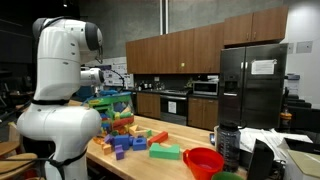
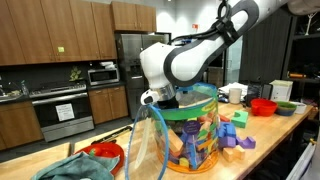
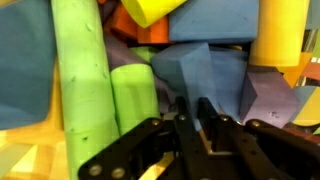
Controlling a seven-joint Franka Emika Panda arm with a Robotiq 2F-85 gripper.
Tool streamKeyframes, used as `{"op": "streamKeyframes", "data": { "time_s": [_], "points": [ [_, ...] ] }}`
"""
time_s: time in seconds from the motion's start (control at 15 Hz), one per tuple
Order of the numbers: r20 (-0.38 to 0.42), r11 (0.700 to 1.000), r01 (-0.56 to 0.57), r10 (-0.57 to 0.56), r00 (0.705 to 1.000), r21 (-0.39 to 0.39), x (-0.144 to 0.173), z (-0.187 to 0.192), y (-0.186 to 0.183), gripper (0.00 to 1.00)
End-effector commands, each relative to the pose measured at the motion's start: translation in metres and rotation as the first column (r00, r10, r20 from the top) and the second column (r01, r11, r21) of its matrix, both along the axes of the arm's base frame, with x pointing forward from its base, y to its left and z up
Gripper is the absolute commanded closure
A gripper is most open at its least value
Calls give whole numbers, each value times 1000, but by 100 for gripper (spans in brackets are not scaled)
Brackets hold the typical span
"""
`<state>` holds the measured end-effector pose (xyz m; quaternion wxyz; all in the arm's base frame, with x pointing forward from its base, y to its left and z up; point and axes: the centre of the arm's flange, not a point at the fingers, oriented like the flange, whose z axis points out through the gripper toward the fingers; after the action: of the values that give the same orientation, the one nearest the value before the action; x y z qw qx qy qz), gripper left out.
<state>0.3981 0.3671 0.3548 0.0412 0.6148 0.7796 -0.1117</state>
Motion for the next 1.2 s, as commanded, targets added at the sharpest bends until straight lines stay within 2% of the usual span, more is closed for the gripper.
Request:
{"op": "streamKeyframes", "data": {
  "time_s": [0.0,0.13,0.2,0.33,0.4,0.47,0.6,0.73,0.8,0.93,1.13],
  "points": [
    [36,999,-9,11,999,-41,10,4,-12,97],
    [57,998,-18,21,998,-53,16,6,-14,96],
    [66,998,-22,26,998,-56,19,9,-14,60],
    [81,999,-30,34,996,-43,25,13,-13,60],
    [83,999,-34,37,996,-34,27,16,-11,56],
    [62,999,-22,24,998,-35,18,8,-10,74],
    [69,999,-21,23,997,-29,21,13,-10,61],
    [69,999,-21,23,997,-29,21,13,-10,56],
    [66,999,-25,27,997,-34,22,14,-10,31],
    [71,999,-28,31,997,-43,21,15,-10,27],
    [83,998,-25,30,996,-63,21,19,-12,7]
  ]
}}
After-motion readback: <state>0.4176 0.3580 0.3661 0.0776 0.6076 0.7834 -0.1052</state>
